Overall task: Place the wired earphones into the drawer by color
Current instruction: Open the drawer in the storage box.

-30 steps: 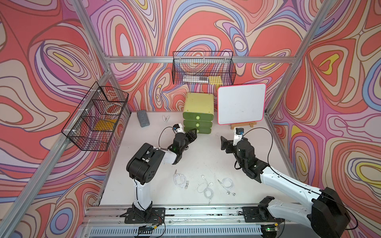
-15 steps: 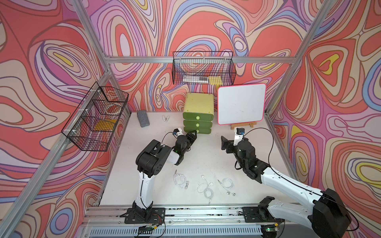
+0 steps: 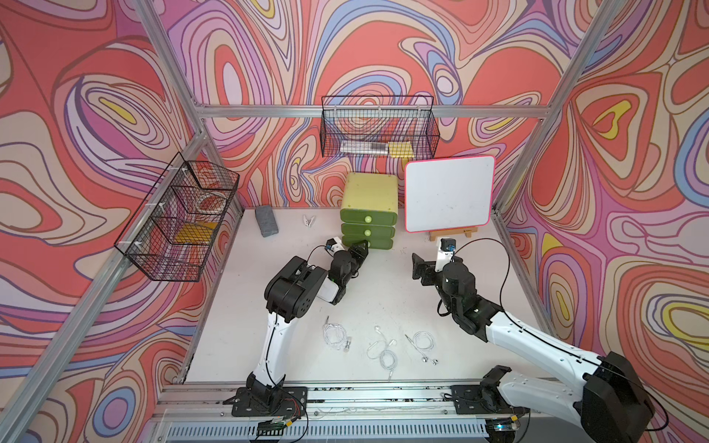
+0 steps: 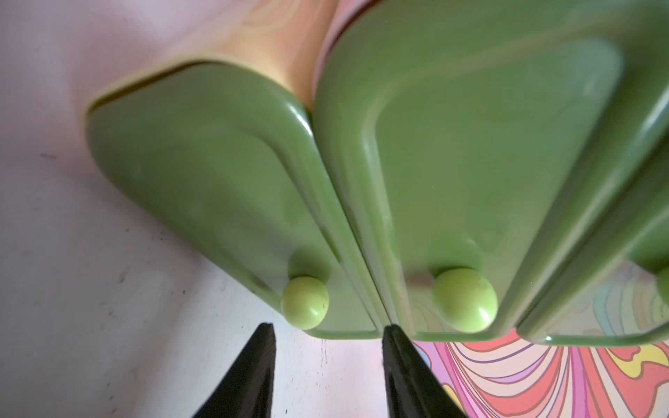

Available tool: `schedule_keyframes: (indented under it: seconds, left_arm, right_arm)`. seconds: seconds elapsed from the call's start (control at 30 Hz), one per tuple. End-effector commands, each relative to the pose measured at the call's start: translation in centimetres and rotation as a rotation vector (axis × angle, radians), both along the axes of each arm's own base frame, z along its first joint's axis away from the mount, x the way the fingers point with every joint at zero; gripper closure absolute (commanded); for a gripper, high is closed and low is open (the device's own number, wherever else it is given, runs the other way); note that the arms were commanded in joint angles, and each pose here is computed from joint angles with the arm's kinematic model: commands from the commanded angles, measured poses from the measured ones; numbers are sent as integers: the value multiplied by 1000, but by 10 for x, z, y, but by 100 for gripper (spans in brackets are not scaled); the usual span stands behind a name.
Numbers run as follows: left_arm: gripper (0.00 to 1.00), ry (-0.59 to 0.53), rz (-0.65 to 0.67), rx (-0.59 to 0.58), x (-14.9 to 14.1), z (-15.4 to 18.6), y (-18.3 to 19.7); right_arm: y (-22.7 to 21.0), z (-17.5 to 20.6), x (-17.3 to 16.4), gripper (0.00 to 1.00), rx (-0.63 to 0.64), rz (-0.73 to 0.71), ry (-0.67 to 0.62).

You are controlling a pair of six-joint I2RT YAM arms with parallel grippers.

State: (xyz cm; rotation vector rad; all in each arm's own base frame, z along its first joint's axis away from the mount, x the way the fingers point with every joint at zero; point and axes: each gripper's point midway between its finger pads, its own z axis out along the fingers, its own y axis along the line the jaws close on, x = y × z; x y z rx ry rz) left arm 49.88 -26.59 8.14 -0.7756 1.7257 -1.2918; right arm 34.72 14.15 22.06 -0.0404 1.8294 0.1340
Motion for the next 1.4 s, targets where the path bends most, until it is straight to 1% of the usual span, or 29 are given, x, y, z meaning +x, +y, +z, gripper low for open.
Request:
schedule_keyframes:
  seconds: [0.0, 0.37, 0.73, 1.37]
  left_arm:
    - [54, -18, 14, -12, 7, 0, -1]
    - [56, -4, 16, 1, 16, -10, -5]
    - [58, 5, 17, 8, 20, -20, -8]
    - [66, 4, 12, 6, 27, -26, -12]
  right_arm:
    - [-5, 2, -1, 4, 2, -15, -15]
    - [-5, 2, -2, 4, 3, -16, -16]
    - [-5, 2, -1, 4, 2, -16, -14]
    - [-4, 1, -1, 4, 1, -14, -12]
